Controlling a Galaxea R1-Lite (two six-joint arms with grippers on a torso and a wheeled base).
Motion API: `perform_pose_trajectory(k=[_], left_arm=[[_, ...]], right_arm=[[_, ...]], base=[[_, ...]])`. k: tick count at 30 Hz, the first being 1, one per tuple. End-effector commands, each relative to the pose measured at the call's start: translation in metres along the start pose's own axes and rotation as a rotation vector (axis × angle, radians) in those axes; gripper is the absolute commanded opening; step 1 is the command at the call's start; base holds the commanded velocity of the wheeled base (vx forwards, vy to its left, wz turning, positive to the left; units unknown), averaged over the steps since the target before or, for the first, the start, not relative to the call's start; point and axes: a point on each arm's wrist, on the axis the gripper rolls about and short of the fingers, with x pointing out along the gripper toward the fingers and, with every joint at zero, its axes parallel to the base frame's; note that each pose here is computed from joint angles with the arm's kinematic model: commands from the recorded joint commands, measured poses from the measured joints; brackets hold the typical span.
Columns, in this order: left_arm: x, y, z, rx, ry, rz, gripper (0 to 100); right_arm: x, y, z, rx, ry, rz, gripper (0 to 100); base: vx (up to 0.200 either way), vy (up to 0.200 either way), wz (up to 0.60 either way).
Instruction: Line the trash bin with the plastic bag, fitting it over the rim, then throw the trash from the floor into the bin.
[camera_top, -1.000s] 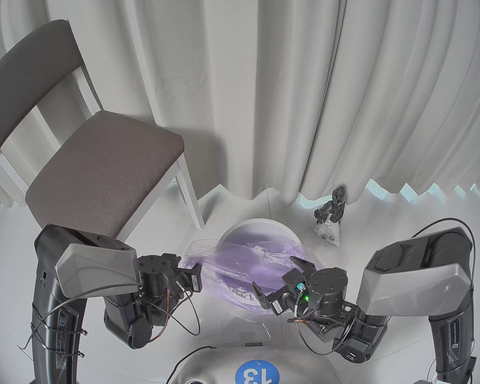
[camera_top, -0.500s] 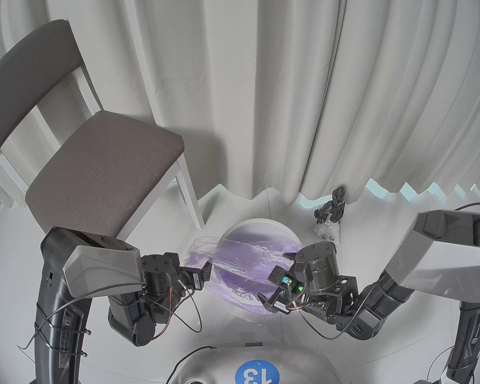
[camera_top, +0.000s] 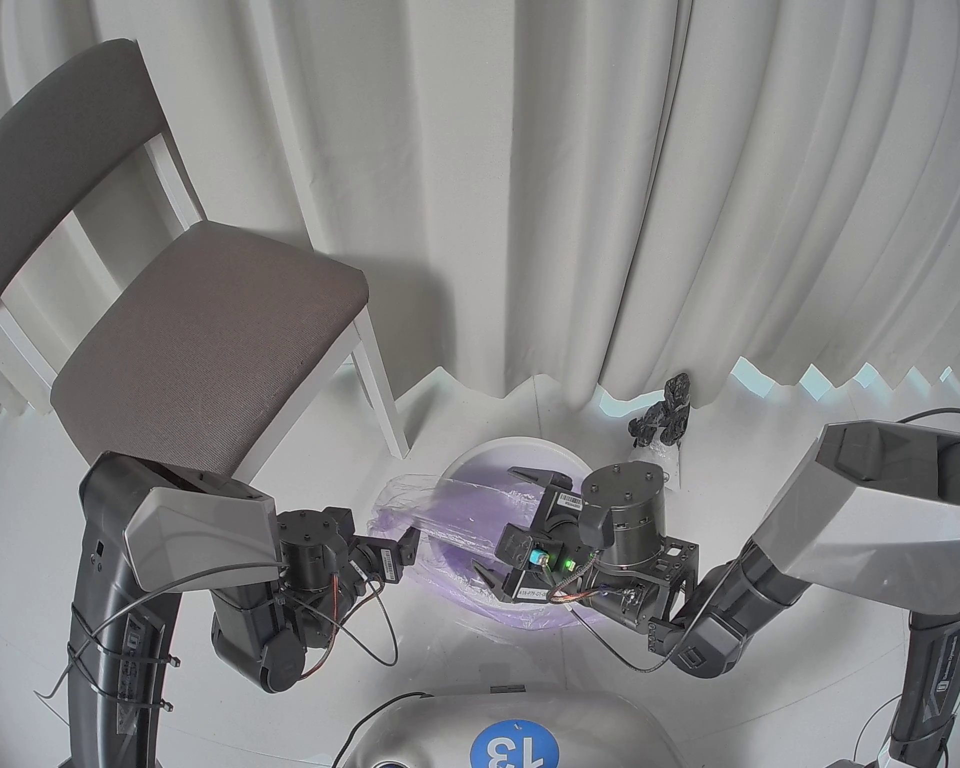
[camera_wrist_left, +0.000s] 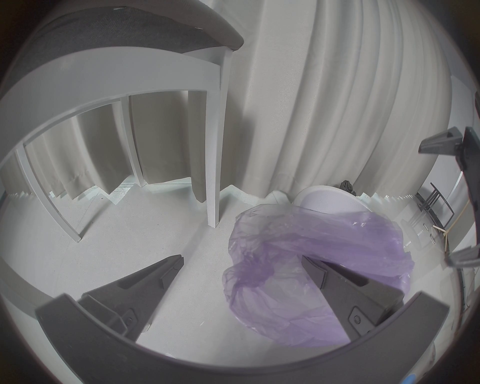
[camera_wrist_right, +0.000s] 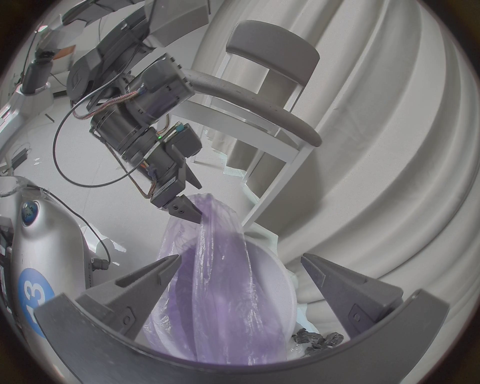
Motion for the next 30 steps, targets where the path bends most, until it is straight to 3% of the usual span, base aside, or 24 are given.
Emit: perform_pose_trajectory(k=[1,30], left_arm=[[-0.002,-0.001,0.005,-0.004,-0.025,-0.004,100],[-0.001,-0.001,0.001,-0.002,-0.014,-0.002,100]], right_arm=[[0.003,0.004,-0.008,0.0,0.019,0.017,100],[0.026,0.015,-0.055,-0.002,0.135,0.044,100]], base=[[0.0,0.0,0.0],[0.0,0.0,0.0]])
